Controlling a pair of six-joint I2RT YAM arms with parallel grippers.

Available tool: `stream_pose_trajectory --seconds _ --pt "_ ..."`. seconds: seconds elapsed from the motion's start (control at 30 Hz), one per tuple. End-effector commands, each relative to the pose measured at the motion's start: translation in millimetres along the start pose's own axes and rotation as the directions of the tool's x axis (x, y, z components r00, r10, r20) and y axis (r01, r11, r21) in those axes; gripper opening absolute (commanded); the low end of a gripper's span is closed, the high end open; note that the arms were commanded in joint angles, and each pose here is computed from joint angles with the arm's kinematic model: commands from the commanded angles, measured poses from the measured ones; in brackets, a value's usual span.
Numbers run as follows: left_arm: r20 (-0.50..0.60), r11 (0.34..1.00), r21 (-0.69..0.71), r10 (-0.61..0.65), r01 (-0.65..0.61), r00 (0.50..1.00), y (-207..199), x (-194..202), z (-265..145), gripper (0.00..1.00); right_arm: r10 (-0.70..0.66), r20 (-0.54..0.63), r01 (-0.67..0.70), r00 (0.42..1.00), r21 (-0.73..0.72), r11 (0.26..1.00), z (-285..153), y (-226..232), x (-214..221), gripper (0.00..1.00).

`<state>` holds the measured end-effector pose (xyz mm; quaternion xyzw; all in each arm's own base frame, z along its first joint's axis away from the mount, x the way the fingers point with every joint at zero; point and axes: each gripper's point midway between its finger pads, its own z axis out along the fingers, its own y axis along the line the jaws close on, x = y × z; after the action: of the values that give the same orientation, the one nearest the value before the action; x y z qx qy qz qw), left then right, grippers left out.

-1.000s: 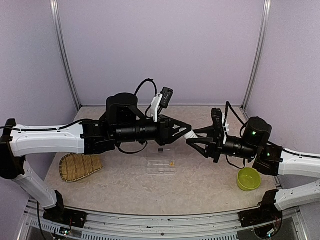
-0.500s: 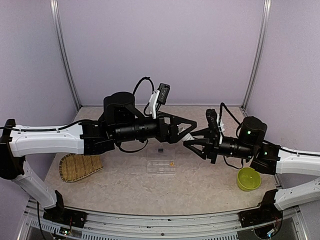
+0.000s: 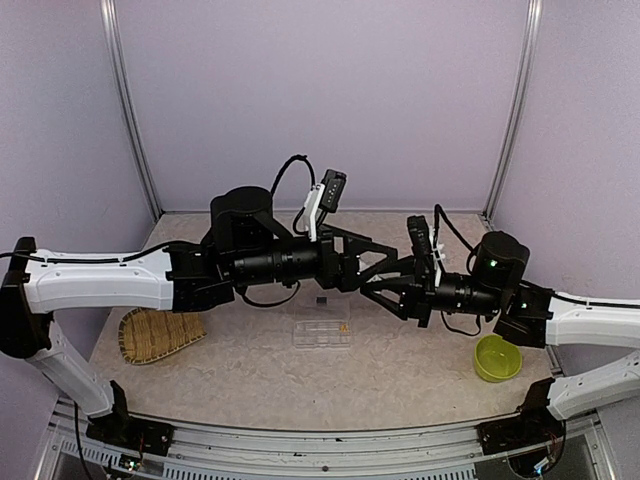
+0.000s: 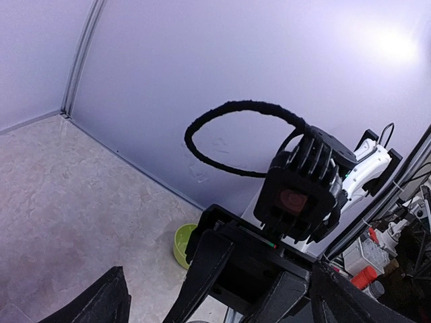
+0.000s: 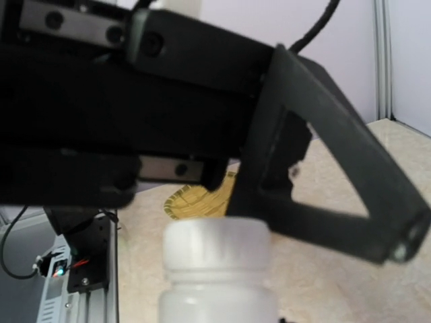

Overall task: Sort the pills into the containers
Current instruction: Unscrew the lid of the pill bottle from the pill bottle.

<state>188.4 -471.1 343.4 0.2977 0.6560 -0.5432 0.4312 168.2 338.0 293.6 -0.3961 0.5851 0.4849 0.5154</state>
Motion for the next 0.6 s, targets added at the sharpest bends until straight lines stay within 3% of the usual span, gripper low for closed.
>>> stream_pose_trajectory --seconds 0.0,0.17,0.57 --pt "-0.006 0.999 0.030 0.025 -0.025 1.000 -5 6 4 0.88 -0.004 0.058 0.007 0.998 -0.043 0.999 3 10 -20 0.10" --pt "-0.009 0.999 0.046 0.030 -0.029 1.000 -8 8 4 0.84 0.004 0.055 -0.003 0.998 -0.018 1.000 4 5 -18 0.10" --pt "-0.010 0.997 0.064 0.037 -0.036 0.999 -14 9 -1 0.79 0.027 0.044 -0.035 0.999 0.200 0.979 -4 -33 -13 0.10"
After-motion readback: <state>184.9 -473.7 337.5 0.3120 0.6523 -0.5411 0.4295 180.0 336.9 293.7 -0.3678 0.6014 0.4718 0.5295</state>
